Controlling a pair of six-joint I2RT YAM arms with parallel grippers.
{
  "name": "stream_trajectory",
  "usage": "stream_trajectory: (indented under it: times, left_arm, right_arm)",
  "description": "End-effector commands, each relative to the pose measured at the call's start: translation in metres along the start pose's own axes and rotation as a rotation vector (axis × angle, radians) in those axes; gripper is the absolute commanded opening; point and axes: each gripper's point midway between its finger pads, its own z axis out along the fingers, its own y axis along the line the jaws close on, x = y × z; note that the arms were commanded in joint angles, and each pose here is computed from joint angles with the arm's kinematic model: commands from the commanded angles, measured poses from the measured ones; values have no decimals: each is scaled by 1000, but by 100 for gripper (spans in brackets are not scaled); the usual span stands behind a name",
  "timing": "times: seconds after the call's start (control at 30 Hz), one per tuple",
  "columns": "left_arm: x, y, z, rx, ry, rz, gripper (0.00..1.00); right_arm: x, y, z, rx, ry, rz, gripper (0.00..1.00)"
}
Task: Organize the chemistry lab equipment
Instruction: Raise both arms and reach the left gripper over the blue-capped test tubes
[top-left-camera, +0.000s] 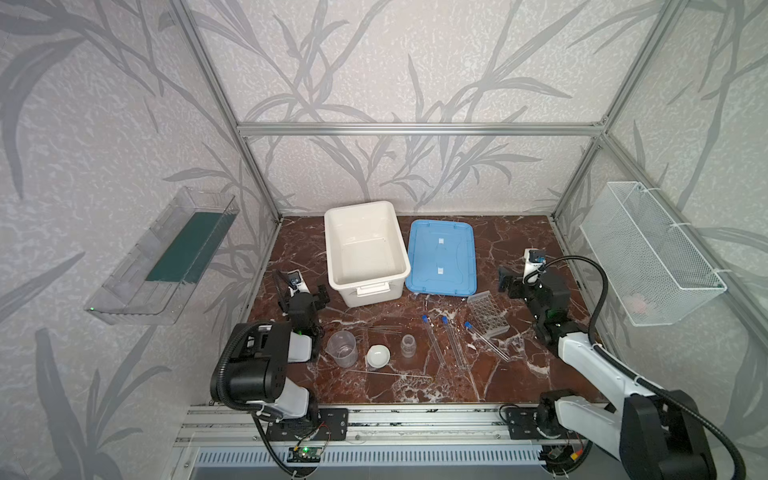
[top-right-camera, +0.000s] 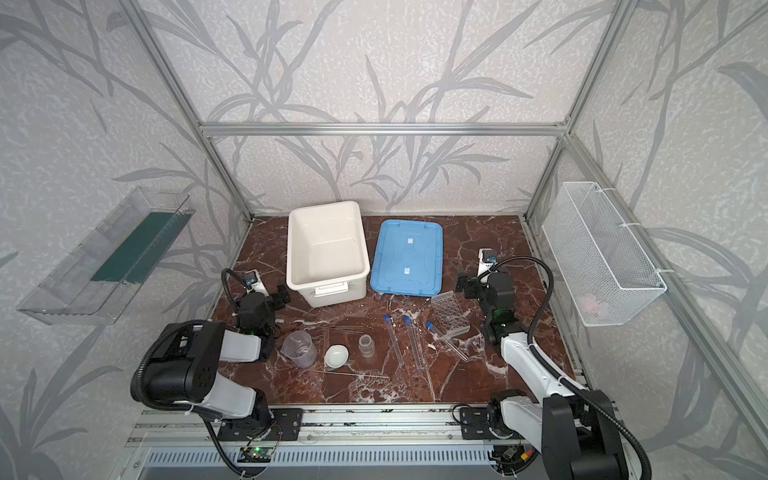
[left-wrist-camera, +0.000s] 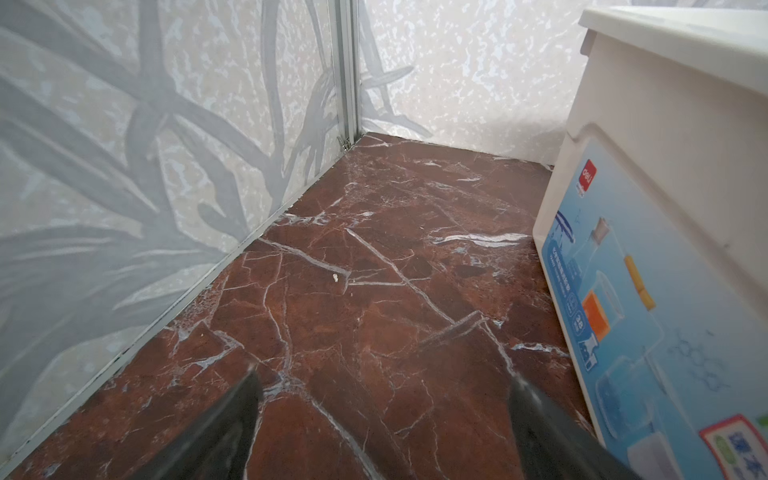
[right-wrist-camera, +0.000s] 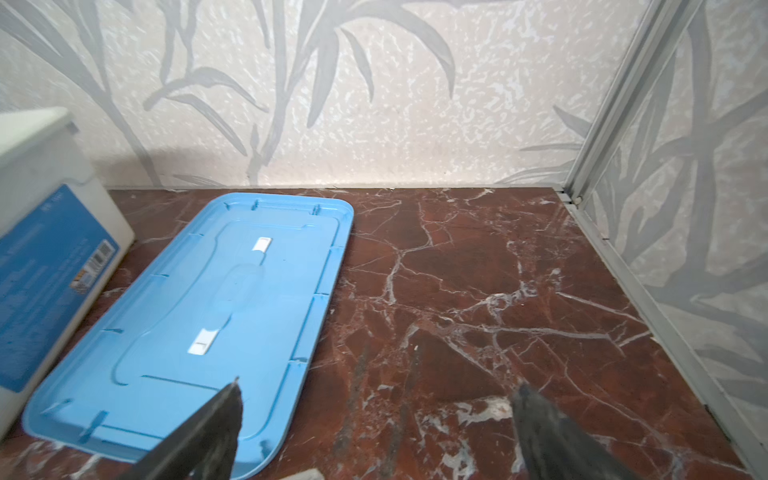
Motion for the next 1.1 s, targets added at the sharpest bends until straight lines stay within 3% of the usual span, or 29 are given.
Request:
stream_trajectory:
  times: [0.0, 0.13, 0.23, 0.37, 0.6, 0.8, 0.93, 1.07]
  left_arm:
    - [-30, 12, -11, -78, -80, -43, 99]
    - [-69, 23, -27, -140, -12, -58, 99]
    - [-82, 24, -32, -138, -68, -141, 99]
    - [-95, 30, -45, -174, 6, -320, 99]
    - [-164, -17, -92, 131, -4, -559, 99]
    - [-207, -79, -138, 341, 119, -440, 99]
    - [-211, -138, -174, 514, 232, -337, 99]
    - [-206, -178, -208, 603, 281, -196, 99]
  right_arm:
    - [22, 10, -10, -62, 88, 79, 99]
    - [27, 10, -14, -63, 97, 89, 99]
    - [27, 7, -14, -42, 106, 127, 99]
    - [22, 13, -18, -61, 170, 195, 99]
    - [-6, 39, -40, -190, 205, 240, 99]
    - [-19, 57, -65, -275, 311, 224, 99]
    - [-25, 67, -77, -324, 367, 232, 99]
    - [-25, 75, -82, -358, 419, 263, 99]
